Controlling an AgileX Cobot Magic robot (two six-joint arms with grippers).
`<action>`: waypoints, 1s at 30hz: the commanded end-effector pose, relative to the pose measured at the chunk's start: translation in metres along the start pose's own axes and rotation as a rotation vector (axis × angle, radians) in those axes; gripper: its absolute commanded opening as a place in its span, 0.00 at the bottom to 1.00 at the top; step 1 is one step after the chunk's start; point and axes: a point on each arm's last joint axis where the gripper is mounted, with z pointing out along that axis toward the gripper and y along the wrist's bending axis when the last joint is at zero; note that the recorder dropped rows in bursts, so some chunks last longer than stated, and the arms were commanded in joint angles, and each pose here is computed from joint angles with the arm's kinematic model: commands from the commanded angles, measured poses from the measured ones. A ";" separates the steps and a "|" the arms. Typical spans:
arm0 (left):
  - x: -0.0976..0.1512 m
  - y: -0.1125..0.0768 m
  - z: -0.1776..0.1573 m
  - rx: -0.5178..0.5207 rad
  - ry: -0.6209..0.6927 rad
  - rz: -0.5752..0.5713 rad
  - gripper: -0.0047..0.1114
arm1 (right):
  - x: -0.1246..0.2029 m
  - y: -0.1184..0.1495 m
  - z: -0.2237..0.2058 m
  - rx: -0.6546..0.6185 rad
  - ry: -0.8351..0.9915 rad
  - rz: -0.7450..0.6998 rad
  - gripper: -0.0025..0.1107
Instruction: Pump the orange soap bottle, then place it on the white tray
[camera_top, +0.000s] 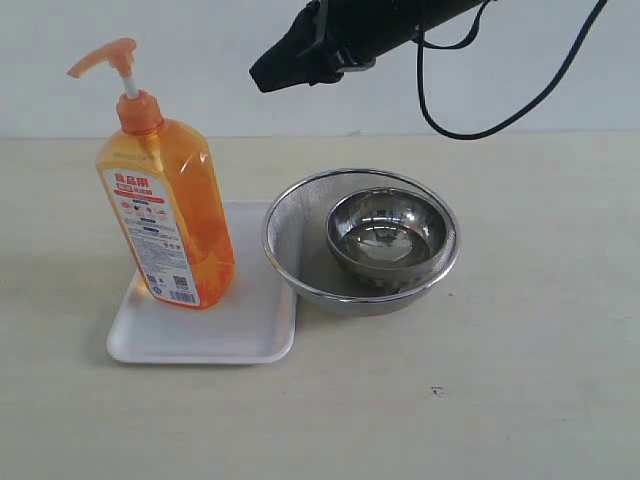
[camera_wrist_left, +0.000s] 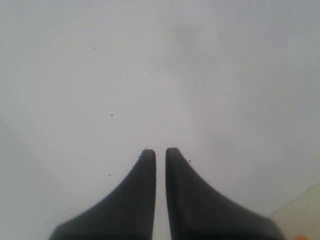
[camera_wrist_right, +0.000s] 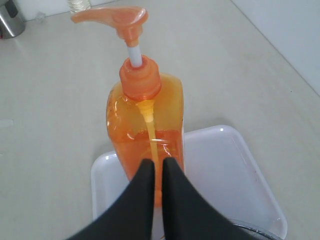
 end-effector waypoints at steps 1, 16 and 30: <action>0.001 -0.003 0.002 0.017 0.006 -0.017 0.08 | -0.005 0.002 -0.007 0.011 -0.014 -0.005 0.02; 0.034 -0.038 0.055 0.008 0.239 0.163 0.08 | -0.005 0.000 -0.007 0.026 -0.011 -0.099 0.02; 0.081 -0.040 0.015 -0.136 0.034 -0.003 0.08 | 0.000 -0.005 -0.005 0.058 0.024 -0.116 0.02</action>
